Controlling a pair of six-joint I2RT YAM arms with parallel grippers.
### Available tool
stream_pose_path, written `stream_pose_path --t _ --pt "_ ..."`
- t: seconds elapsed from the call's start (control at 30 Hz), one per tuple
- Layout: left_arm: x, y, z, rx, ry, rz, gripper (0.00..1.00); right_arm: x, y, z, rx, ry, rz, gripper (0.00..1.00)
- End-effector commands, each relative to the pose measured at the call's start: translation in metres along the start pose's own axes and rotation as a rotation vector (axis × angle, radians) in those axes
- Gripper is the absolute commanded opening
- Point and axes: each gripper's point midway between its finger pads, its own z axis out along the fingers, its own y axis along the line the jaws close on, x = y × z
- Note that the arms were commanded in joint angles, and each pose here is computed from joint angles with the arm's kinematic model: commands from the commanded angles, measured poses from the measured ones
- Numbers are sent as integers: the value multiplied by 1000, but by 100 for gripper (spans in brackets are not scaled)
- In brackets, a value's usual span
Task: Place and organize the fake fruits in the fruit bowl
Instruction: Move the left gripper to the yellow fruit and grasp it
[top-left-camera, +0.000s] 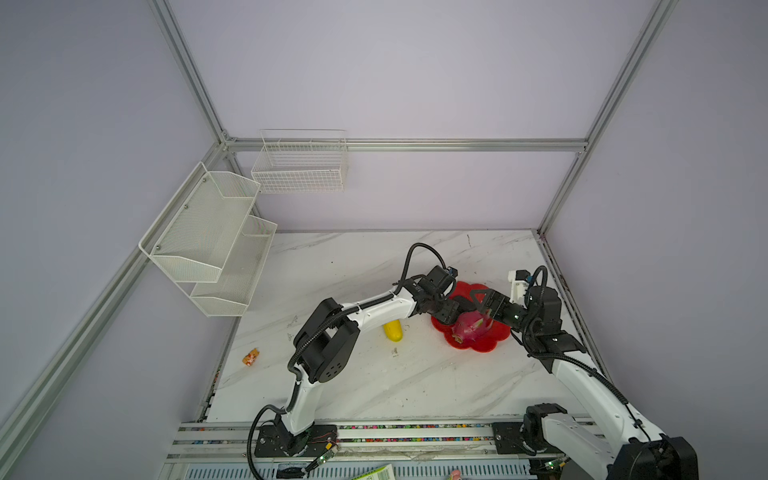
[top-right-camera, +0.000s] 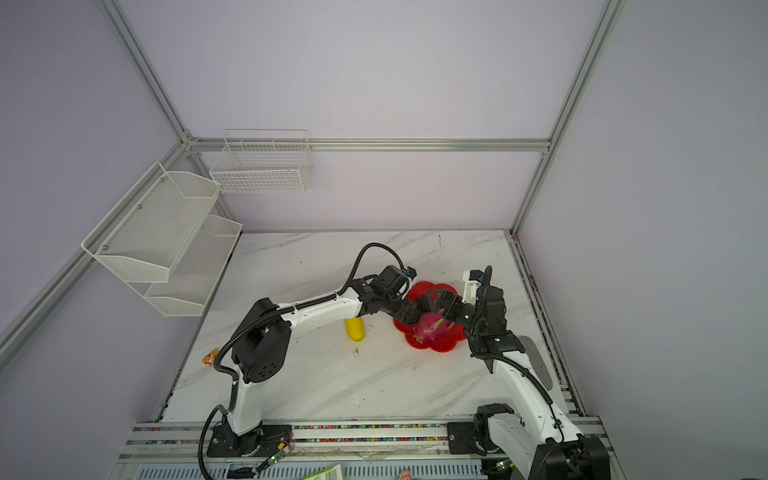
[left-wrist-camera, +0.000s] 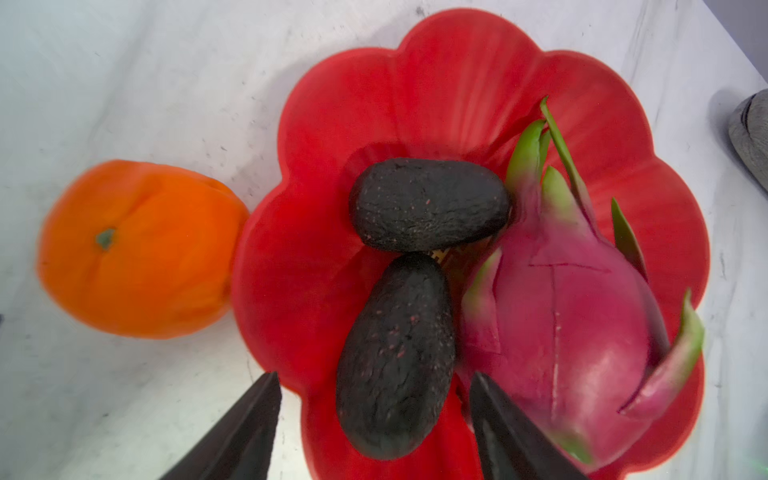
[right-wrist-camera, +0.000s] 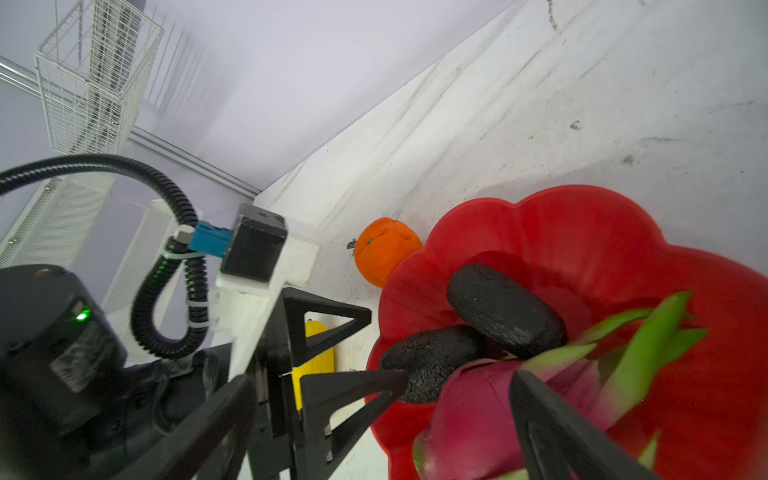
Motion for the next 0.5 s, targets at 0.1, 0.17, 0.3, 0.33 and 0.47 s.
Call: stream_pose_path --t 0.1,0.17,0.3,0.33,0.47 --pt "0 63 -78 -290 -114 -105 79 -12 6 -6 43 10 -145 97" --pt "30 85 -82 -345 -60 -167 80 -6 16 -4 -7 28 -157 97" --pt "83 110 -83 -355 23 -317 80 24 47 12 -102 98 -194 97" --pt "89 109 -82 -336 27 -333 80 34 58 17 -121 118 -213 97" --pt "97 105 -77 -266 9 -389 80 54 81 30 -188 148 -212 97"
